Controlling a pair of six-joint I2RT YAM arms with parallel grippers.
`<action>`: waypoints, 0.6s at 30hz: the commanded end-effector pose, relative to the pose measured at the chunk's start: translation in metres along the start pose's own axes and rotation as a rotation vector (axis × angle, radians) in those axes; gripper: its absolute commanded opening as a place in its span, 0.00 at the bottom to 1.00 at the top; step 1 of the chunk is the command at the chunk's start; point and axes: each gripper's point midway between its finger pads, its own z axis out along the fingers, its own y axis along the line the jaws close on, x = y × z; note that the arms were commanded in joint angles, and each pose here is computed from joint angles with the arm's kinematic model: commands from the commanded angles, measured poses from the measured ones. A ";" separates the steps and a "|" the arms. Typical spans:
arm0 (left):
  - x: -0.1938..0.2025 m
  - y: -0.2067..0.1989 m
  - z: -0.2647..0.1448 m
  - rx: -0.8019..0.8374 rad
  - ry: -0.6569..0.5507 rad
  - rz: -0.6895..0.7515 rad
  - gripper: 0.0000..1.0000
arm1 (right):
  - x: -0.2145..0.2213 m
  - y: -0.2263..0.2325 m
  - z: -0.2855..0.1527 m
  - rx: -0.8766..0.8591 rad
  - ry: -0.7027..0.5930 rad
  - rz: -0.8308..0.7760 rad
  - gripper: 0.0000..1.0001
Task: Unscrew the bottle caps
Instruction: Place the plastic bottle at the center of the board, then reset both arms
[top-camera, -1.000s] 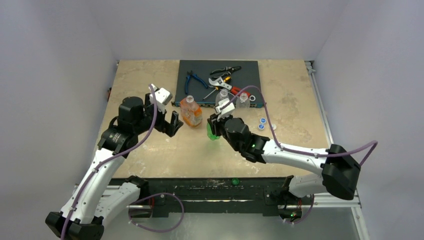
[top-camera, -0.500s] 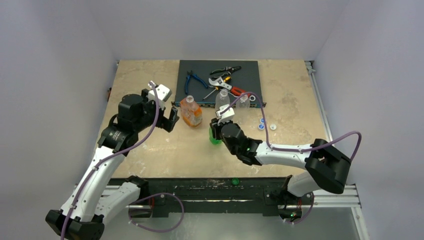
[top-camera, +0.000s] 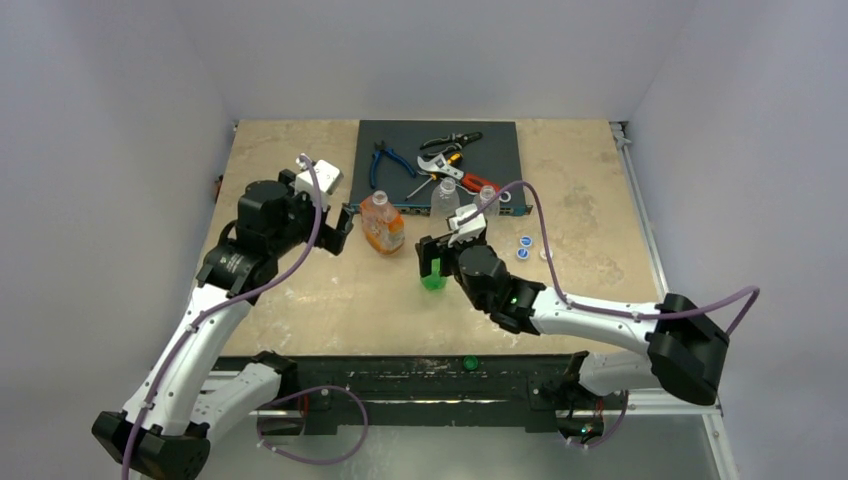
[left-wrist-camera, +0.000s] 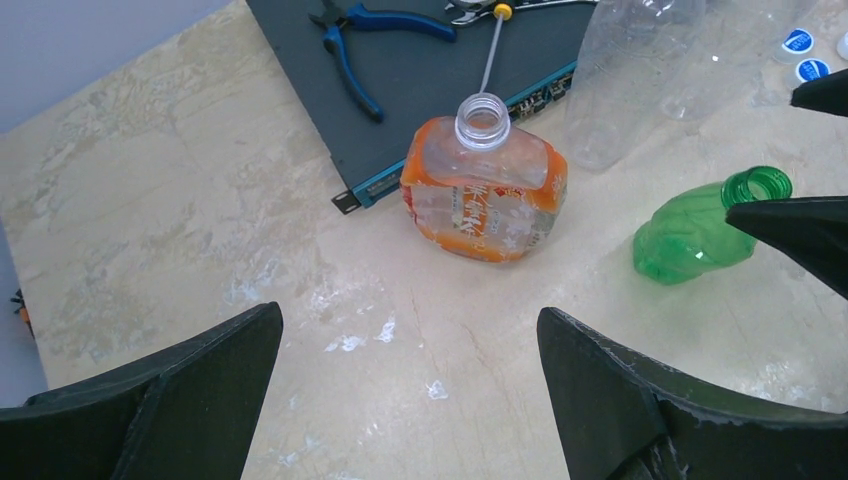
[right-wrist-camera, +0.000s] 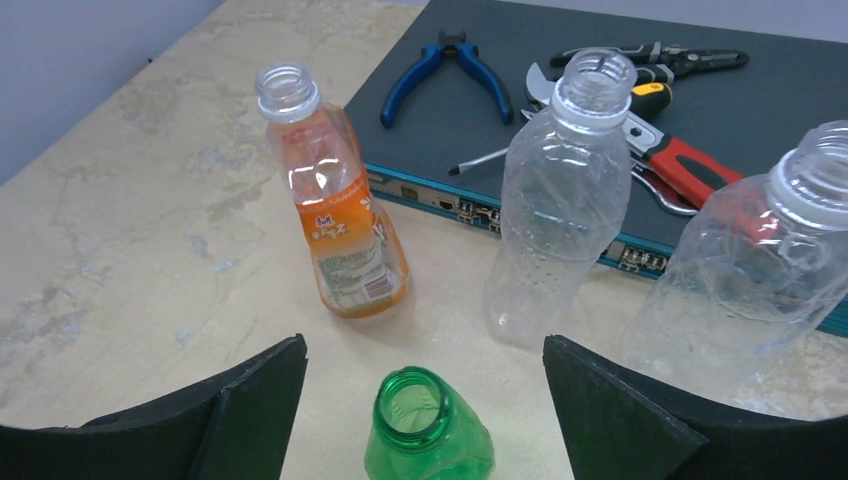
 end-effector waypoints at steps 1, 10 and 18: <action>-0.030 0.020 -0.007 -0.087 -0.054 0.027 1.00 | -0.036 -0.009 -0.015 0.026 -0.054 0.051 0.93; 0.000 0.048 0.035 -0.169 0.021 0.053 1.00 | -0.133 -0.098 -0.052 0.211 -0.215 0.144 0.99; 0.075 0.094 0.095 -0.233 0.024 -0.015 1.00 | -0.121 -0.223 -0.050 0.589 -0.291 0.133 0.99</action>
